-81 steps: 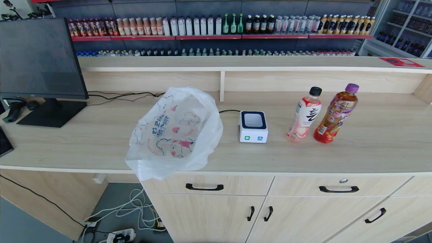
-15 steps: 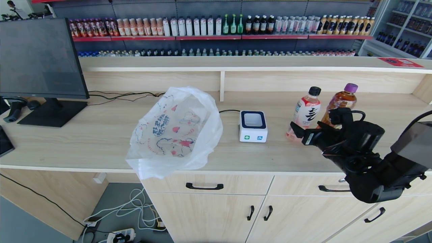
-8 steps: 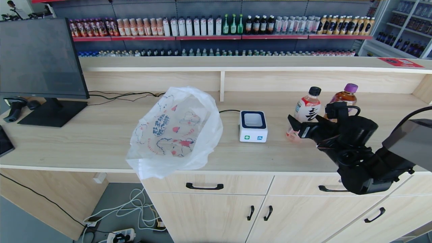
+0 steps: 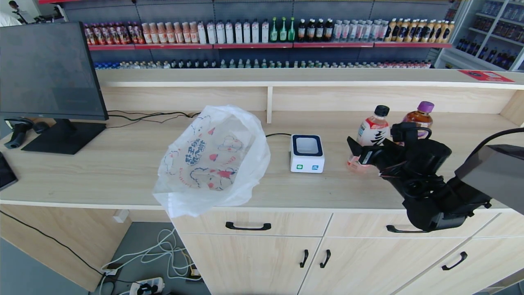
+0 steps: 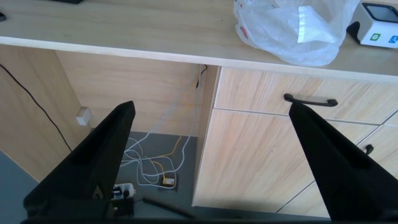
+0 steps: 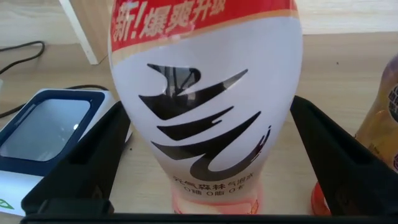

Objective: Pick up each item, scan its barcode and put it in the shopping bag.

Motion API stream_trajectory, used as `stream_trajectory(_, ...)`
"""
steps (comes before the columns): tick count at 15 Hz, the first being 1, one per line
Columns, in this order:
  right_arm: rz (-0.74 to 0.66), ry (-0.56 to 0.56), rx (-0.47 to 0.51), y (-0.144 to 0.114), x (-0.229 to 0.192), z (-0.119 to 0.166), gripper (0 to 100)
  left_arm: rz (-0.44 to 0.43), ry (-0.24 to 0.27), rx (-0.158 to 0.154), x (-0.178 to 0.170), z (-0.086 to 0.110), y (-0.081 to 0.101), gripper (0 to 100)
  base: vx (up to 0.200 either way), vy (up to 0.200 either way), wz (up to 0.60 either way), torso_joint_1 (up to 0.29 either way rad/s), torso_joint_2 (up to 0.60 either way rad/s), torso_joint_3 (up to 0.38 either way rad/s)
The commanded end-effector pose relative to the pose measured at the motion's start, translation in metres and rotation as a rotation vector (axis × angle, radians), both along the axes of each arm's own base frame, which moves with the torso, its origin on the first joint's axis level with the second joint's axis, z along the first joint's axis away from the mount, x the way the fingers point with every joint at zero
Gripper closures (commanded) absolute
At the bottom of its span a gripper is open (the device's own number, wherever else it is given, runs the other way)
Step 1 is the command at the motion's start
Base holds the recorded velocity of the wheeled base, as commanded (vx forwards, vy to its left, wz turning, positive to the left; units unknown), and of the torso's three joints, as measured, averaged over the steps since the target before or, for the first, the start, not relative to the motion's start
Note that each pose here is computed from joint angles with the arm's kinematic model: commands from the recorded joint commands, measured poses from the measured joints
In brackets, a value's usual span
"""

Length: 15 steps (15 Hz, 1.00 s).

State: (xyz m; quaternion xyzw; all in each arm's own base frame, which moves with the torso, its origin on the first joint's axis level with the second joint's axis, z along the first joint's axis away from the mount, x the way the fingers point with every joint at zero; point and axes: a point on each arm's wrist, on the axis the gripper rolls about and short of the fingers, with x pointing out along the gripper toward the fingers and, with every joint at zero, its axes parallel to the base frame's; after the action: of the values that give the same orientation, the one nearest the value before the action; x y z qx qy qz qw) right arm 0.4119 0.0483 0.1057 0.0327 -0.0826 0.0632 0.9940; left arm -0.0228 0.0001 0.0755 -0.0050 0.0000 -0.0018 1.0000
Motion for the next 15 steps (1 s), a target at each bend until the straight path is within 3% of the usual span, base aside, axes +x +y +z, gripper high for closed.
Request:
stream_trajectory(1,0.002,-0.009,0.0,0.002,0.003,0.001,0,0.001,0.0,-0.001,0.0,0.0,0.0,0,0.0,0.0,0.0,0.0,0.0,0.0)
stream_trajectory(10,0.006,-0.005,0.001,0.022,0.004,-0.002,0,0.001,0.0,0.001,0.0,0.0,0.0,0,0.0,0.0,0.0,0.0,0.0,0.0)
stream_trajectory(15,-0.023,-0.014,0.004,0.01,0.006,0.001,0,0.001,0.0,0.001,0.0,0.0,0.0,0,0.0,0.0,0.0,0.0,0.0,0.0)
